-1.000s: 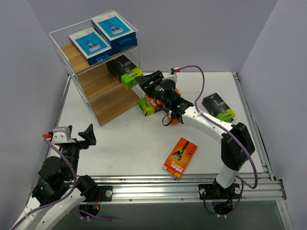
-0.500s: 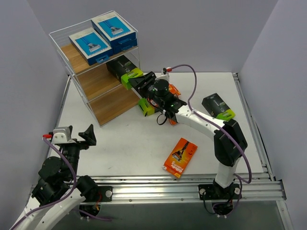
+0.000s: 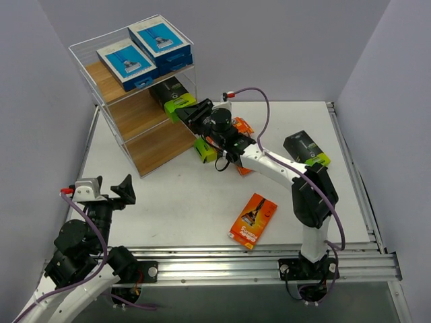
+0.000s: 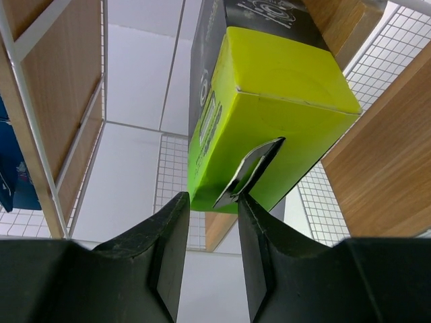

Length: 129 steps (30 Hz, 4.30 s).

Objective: Place and organize the shaving razors onto the shelf
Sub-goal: Place the shaving razor onto shelf, then grab a shaving razor with the right arm

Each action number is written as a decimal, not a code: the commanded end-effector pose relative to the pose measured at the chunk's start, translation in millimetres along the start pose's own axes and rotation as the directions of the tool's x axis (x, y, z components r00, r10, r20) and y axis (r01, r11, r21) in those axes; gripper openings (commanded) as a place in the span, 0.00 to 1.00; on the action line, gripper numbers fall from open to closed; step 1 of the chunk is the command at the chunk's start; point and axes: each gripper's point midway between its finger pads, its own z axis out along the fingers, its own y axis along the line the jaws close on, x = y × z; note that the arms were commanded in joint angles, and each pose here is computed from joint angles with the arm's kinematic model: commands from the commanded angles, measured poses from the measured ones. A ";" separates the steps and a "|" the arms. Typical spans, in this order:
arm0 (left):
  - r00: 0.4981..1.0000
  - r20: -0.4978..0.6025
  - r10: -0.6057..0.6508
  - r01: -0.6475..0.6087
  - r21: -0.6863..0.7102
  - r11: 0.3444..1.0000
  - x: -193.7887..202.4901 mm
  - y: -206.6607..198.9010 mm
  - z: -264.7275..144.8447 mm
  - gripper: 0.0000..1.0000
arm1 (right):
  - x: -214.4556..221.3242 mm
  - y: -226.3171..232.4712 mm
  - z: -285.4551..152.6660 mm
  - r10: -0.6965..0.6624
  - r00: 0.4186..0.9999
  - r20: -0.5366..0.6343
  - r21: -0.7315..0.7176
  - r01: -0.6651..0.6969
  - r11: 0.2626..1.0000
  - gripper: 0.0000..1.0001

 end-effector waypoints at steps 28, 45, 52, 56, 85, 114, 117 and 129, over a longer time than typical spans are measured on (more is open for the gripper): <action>0.999 0.031 -0.024 0.023 0.015 1.000 -13.7 -1.8 -1.3 0.94 | -17.4 30.7 23.0 0.107 0.994 0.010 -0.162 -0.104 0.981 0.00; 0.999 0.030 -0.021 0.021 0.018 1.000 -13.0 -2.3 -1.2 0.94 | -35.7 33.8 19.8 0.205 0.974 0.096 -0.274 -0.172 0.946 0.00; 0.999 0.030 -0.023 0.022 0.019 1.000 -12.7 -3.0 -0.8 0.94 | -41.6 35.7 23.0 0.233 0.966 0.110 -0.312 -0.189 0.931 0.00; 0.999 0.032 -0.023 0.023 0.018 1.000 -13.2 -2.3 -1.2 0.94 | -44.3 30.6 25.9 0.245 0.963 0.111 -0.320 -0.199 0.926 0.00; 1.000 0.026 -0.016 0.016 0.002 1.000 -12.3 -0.5 -0.3 0.95 | -38.9 54.4 10.0 0.203 0.978 0.045 -0.366 -0.173 0.914 0.73; 1.000 -0.004 0.028 -0.028 -0.035 0.999 -5.3 1.9 4.8 0.96 | -47.3 -106.4 -158.9 -0.263 0.964 -0.035 0.159 0.265 0.951 0.75; 1.000 -0.005 0.029 -0.029 -0.026 0.999 -4.7 -0.5 5.7 0.96 | -65.9 -131.9 -184.6 -0.242 0.970 0.030 0.252 0.227 0.941 0.64; 1.000 0.010 0.019 -0.019 -0.011 1.000 -6.7 -0.5 3.5 0.96 | -41.9 -171.4 -184.5 -0.104 0.985 0.135 0.239 0.069 0.969 0.38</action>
